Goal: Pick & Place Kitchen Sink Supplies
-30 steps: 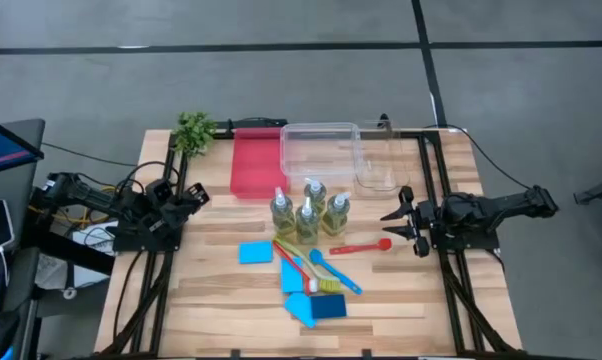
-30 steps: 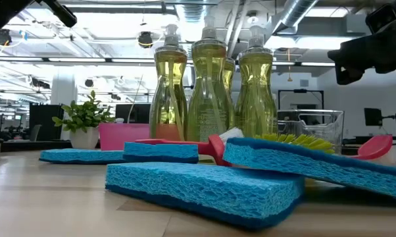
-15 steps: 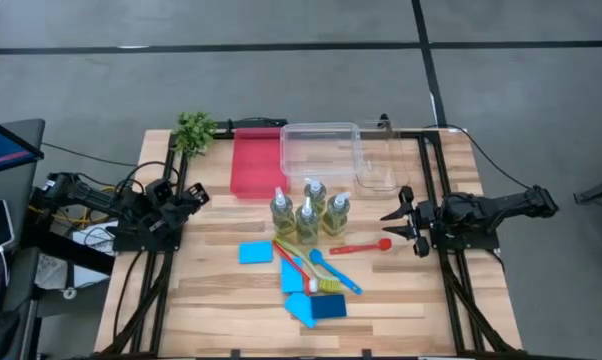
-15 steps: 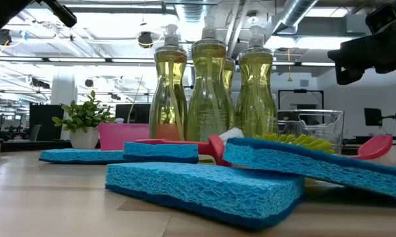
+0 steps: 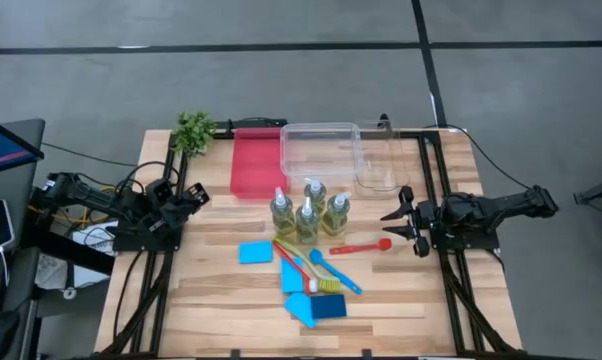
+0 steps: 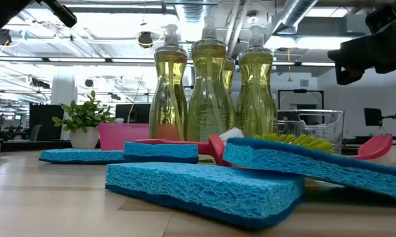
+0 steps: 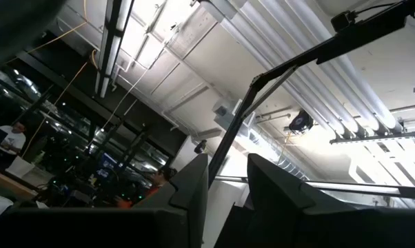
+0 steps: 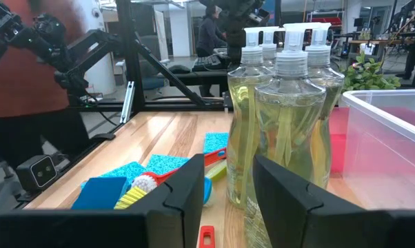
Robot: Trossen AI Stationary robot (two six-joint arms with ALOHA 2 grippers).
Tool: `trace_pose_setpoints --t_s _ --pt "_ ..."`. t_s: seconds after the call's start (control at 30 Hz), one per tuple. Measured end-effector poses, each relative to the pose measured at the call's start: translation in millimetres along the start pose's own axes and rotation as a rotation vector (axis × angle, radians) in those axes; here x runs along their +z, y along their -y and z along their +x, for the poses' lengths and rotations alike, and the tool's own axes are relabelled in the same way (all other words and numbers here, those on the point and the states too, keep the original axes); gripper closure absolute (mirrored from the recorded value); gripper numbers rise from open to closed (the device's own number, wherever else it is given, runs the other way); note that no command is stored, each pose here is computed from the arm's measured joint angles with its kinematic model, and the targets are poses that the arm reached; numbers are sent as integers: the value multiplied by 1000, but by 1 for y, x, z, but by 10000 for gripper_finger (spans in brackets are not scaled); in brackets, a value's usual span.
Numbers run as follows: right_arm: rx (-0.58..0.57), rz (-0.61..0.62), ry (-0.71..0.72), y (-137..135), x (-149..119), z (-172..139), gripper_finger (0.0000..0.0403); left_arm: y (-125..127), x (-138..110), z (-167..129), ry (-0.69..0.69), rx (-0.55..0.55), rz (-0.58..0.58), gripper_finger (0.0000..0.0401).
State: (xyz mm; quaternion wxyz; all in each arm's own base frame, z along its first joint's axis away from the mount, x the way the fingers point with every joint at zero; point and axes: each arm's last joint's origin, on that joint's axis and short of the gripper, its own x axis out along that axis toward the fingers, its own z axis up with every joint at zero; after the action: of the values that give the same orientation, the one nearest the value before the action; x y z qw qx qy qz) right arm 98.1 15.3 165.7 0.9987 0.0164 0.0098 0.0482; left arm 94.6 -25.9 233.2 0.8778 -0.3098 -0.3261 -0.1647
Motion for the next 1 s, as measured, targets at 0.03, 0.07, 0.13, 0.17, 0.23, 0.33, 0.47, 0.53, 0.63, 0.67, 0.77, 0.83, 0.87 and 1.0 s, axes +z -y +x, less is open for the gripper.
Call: trace_pose_setpoints --t_s 0.03,0.07,0.13,0.17,0.23,0.33,0.47,0.53,0.63,0.67,0.77,0.83,0.87,1.0 --pt "0 0 0 0 0 0 285 0 0 0 0 0 0 297" --pt "0 0 0 0 0 0 285 0 0 0 0 0 0 297" --pt "0 0 0 0 0 0 285 0 0 0 0 0 0 297" --pt "0 0 0 0 0 0 285 0 0 0 1 0 1 297" --pt "0 0 0 0 0 0 285 0 0 0 1 0 0 297" --pt "0 0 0 0 0 0 285 0 0 0 0 0 0 297" --pt "0 0 0 0 0 0 285 0 0 0 1 0 0 297" --pt "0 0 0 0 0 0 285 0 0 0 0 0 0 297" --pt "0 0 0 0 0 0 284 0 0 0 0 0 0 297" --pt "0 0 0 0 0 0 284 0 0 0 1 0 0 297" --pt "0 0 0 0 0 0 284 0 0 0 1 0 0 297" --pt "0 0 0 0 0 0 284 0 0 0 3 -1 0 297" --pt "0 0 0 0 0 0 284 0 0 0 5 3 1 297" --pt "0 0 0 0 0 0 284 -2 1 0 38 70 50 297"
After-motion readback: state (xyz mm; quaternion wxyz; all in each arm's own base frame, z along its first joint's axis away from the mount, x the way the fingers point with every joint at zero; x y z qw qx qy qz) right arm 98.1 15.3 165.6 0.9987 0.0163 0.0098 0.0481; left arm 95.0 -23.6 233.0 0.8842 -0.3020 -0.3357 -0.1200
